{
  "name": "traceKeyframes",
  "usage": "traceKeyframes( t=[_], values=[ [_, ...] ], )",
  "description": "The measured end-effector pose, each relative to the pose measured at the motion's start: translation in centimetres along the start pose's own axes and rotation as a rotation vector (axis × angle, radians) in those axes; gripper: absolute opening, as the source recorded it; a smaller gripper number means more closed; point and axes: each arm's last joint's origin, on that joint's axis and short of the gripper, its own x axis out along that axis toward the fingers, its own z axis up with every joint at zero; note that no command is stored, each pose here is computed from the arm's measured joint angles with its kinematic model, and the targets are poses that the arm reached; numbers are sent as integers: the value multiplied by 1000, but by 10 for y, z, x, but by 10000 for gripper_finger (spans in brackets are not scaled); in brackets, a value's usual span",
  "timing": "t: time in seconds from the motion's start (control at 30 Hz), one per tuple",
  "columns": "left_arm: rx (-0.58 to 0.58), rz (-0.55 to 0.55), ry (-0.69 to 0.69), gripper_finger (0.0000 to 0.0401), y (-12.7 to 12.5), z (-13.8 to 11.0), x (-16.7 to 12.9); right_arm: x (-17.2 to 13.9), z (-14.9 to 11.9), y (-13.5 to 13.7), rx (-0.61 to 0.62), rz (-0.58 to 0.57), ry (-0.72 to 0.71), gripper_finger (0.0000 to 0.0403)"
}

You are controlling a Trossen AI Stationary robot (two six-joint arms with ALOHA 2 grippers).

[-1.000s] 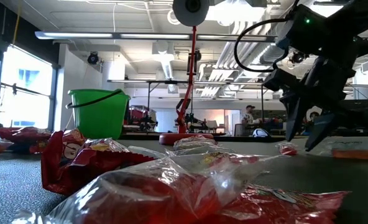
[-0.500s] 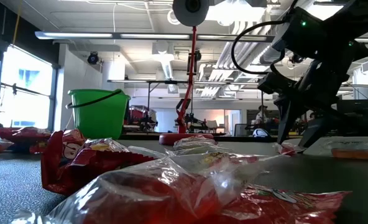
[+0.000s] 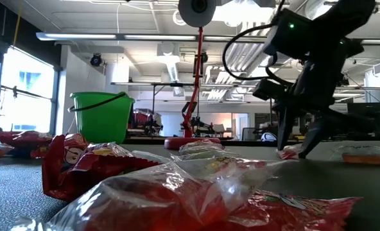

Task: Sort candy
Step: Put the red gummy into the green bucket

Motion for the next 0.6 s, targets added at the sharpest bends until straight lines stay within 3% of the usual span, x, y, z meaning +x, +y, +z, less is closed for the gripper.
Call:
traceKeyframes(
  t=[0.33, 0.6],
  values=[
    [13, 12, 1, 122, 4, 0, 0, 1, -2, 21, -7, -110, -40, 148],
    [40, 11, 2, 122, 4, 0, 0, -1, -2, 28, 1, -95, -54, 68]
  ],
)
